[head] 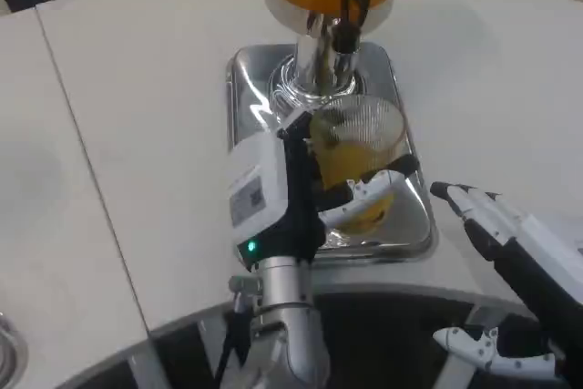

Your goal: Grasp the cup under the faucet to collect the drink, then remove the cup.

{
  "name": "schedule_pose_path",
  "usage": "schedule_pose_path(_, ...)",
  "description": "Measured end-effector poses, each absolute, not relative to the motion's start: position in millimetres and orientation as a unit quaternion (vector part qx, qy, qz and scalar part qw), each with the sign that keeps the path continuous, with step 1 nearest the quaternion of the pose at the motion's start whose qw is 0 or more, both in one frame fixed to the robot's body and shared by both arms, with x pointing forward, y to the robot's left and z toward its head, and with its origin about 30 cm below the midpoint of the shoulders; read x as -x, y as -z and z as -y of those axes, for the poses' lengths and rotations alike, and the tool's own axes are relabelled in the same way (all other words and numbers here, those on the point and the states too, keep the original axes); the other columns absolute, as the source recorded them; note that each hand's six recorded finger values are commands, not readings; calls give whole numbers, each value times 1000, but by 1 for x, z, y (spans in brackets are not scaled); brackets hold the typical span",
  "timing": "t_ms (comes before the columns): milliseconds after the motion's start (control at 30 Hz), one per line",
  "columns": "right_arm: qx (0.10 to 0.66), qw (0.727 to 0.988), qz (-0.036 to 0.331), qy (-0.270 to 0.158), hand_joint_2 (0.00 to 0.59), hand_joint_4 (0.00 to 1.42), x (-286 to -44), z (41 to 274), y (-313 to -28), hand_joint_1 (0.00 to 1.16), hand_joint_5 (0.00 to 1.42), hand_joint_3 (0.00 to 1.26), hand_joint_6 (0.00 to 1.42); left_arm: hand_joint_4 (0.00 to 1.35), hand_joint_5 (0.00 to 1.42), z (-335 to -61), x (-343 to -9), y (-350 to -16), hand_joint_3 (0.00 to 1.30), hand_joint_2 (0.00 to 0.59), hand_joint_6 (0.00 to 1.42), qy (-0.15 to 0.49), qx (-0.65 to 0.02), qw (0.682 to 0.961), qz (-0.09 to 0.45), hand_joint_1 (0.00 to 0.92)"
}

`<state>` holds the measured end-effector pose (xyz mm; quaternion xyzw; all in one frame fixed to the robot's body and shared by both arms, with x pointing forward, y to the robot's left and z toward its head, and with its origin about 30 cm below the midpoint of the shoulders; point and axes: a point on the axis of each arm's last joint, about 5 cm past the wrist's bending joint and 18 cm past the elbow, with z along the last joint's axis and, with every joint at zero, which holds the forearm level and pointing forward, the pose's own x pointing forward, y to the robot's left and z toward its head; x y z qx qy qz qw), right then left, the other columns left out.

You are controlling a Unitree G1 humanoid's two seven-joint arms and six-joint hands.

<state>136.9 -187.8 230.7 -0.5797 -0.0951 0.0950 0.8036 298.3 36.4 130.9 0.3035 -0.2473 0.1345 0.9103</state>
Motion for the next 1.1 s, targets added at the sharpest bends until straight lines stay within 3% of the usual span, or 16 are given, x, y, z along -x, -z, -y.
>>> schedule_pose_path(200, 568, 809, 106, -109, 409, 0, -143, 185, -225, 604, 0, 0, 95, 1081, 1412, -55, -301, -134, 1130, 15, 1424, -158, -308, 903, 255, 622)
schedule_pose_path(700, 575, 800, 133, -105, 417, 0, -139, 187, -228, 613, 0, 0, 95, 1081, 1418, -105, -295, -134, 1140, 17, 1424, -167, -371, 868, 283, 632)
schedule_pose_path(867, 600, 780, 145, -103, 429, 0, -135, 188, -231, 608, 0, 0, 83, 1081, 1418, -124, -285, -134, 1145, 17, 1424, -158, -383, 866, 279, 633)
schedule_pose_path(1100, 610, 773, 146, -98, 430, 0, -140, 189, -229, 606, 0, 0, 81, 1081, 1418, -143, -271, -139, 1150, 15, 1424, -152, -370, 875, 271, 637)
